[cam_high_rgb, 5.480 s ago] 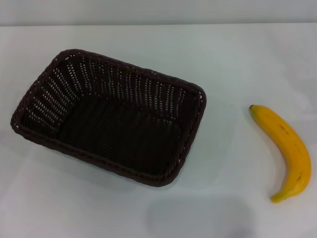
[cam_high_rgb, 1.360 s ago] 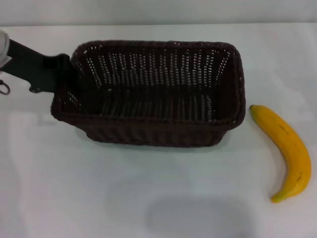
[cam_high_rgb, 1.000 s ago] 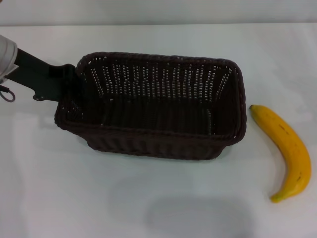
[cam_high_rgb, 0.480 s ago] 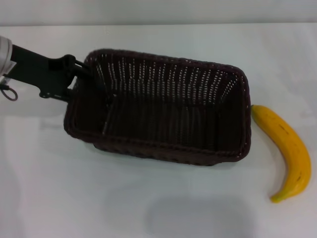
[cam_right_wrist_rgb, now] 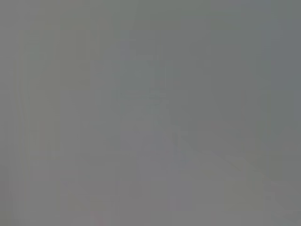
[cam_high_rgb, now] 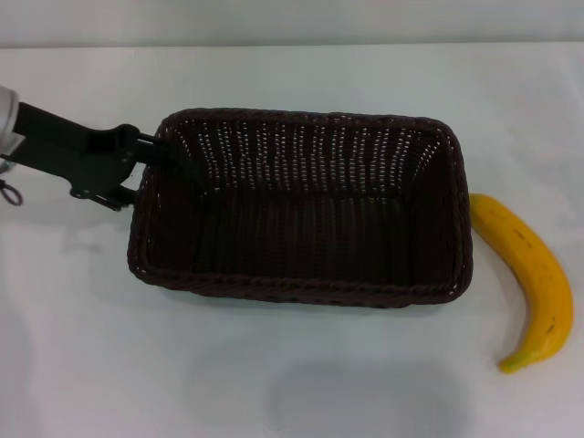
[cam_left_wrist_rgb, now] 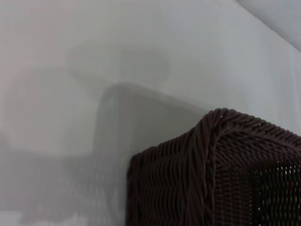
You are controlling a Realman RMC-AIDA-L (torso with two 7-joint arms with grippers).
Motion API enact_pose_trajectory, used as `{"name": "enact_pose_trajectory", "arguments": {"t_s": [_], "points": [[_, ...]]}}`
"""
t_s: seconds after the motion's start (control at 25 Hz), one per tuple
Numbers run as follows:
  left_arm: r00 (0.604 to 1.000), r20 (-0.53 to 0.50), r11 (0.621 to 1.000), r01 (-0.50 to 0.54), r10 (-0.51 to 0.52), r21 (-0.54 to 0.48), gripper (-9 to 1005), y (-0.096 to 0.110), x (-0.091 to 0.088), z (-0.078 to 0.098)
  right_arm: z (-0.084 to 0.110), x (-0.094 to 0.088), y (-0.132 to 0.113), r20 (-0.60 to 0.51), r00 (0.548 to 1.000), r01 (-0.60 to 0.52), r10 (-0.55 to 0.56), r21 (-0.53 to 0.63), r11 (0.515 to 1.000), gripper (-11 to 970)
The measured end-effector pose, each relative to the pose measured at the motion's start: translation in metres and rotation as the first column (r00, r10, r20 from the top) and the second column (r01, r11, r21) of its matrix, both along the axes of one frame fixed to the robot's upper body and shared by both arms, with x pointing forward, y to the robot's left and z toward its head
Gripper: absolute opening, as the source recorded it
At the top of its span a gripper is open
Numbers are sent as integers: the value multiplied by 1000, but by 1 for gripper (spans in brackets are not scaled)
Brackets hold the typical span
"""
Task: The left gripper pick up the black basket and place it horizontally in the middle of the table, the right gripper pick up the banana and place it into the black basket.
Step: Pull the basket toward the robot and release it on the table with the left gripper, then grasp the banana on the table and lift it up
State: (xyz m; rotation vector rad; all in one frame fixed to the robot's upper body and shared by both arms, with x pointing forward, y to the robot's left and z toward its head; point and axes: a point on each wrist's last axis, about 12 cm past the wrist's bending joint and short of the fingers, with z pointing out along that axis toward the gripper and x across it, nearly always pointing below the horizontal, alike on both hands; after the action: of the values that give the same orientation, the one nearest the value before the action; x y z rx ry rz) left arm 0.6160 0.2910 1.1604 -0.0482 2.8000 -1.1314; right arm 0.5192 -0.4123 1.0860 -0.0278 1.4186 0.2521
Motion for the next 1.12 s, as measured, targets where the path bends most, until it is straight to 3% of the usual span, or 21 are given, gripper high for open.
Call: {"name": "enact_pose_trajectory", "arguments": {"t_s": [0.12,0.28,0.44,0.56,0.68,0.8,0.96,1.0,1.04,1.12], "points": [[999,42,1000,26,-26,13,876,12,-2,2,1,-5,-3,-4,1000,-10,10,6,1000,852],[993,108,999,34,-38,33,876,30,-5,7,18,-8,-19,-94,992,-85,83,-26,996,852],[974,222,999,31,-37,27,876,46,-8,18,45,-3,-37,-233,959,-169,160,-18,985,851],[934,356,1000,23,-15,-18,876,58,-12,25,67,4,-40,-343,916,-235,207,-40,971,851],[855,516,993,19,42,-113,876,69,-18,29,90,10,-37,-462,861,-292,212,-108,950,851],[704,701,977,49,116,-210,875,76,-34,26,112,15,-28,-578,788,-364,211,-161,917,851],[539,825,969,58,172,-240,875,84,-53,19,124,24,-20,-694,700,-368,172,-144,919,851],[477,858,970,43,189,-238,875,88,-61,13,125,27,-16,-719,675,-372,168,-135,918,851],[477,858,970,43,189,-238,875,88,-61,13,124,28,-12,-748,642,-385,168,-125,914,851],[415,882,969,4,222,-246,875,94,-71,6,122,31,0,-804,565,-431,187,-94,897,851]]}}
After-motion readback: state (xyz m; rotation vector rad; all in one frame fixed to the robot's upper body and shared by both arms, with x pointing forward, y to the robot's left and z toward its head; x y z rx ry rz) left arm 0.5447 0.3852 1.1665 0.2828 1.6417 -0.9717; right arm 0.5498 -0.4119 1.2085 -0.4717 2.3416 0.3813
